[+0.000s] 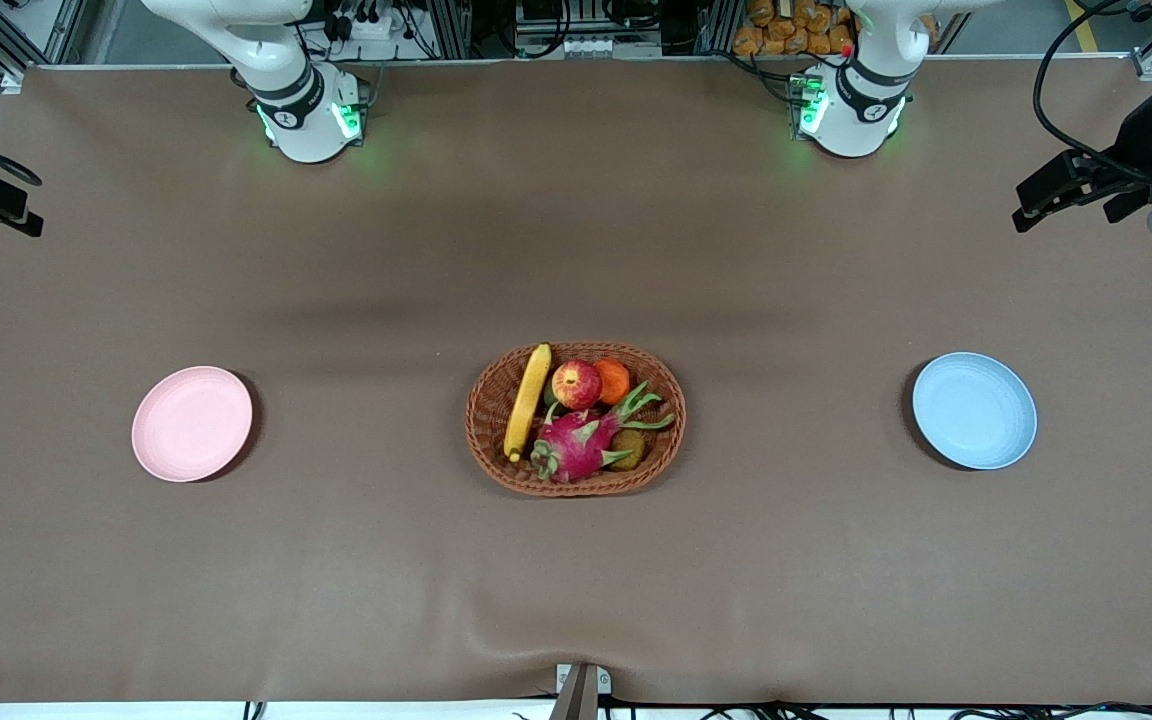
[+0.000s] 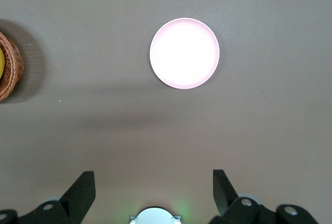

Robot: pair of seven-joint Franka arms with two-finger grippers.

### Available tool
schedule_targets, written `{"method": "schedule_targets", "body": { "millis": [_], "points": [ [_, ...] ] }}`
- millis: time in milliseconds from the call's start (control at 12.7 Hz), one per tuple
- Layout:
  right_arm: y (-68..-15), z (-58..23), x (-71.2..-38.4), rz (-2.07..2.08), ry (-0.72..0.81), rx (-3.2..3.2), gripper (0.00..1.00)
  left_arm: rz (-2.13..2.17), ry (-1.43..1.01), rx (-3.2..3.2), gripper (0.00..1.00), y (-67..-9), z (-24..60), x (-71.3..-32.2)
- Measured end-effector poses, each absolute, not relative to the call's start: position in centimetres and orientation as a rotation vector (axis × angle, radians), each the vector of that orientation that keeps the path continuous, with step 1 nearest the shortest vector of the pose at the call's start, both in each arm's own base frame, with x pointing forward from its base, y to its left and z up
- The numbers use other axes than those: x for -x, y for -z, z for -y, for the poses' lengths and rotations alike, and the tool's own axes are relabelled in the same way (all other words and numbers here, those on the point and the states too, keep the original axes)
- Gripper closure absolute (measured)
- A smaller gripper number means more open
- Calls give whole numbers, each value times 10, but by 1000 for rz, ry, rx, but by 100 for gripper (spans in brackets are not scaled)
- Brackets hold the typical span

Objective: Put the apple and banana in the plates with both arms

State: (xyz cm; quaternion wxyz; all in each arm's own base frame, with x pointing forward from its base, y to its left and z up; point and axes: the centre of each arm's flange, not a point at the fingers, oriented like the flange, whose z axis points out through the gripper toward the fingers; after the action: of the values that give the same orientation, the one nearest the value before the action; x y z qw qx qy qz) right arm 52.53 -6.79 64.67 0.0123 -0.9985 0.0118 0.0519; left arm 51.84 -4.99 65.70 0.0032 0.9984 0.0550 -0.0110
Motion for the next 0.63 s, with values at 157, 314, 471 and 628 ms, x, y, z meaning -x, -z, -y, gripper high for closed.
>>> {"method": "schedule_targets", "body": {
  "millis": [157, 314, 471, 628],
  "points": [
    [-647, 68, -525, -37, -162, 3113, 0, -172, 40, -3131, 0, -657, 50, -518],
    [-647, 68, -525, -38, -162, 3113, 0, -170, 41, -3131, 0, -657, 51, -518],
    [-646, 67, -527, -36, -156, 3112, 0, -170, 42, -3131, 0, -656, 51, -519],
    [-642, 64, -530, -25, -150, 3114, 0, -175, 43, -3130, 0, -656, 49, -521]
  ]
}}
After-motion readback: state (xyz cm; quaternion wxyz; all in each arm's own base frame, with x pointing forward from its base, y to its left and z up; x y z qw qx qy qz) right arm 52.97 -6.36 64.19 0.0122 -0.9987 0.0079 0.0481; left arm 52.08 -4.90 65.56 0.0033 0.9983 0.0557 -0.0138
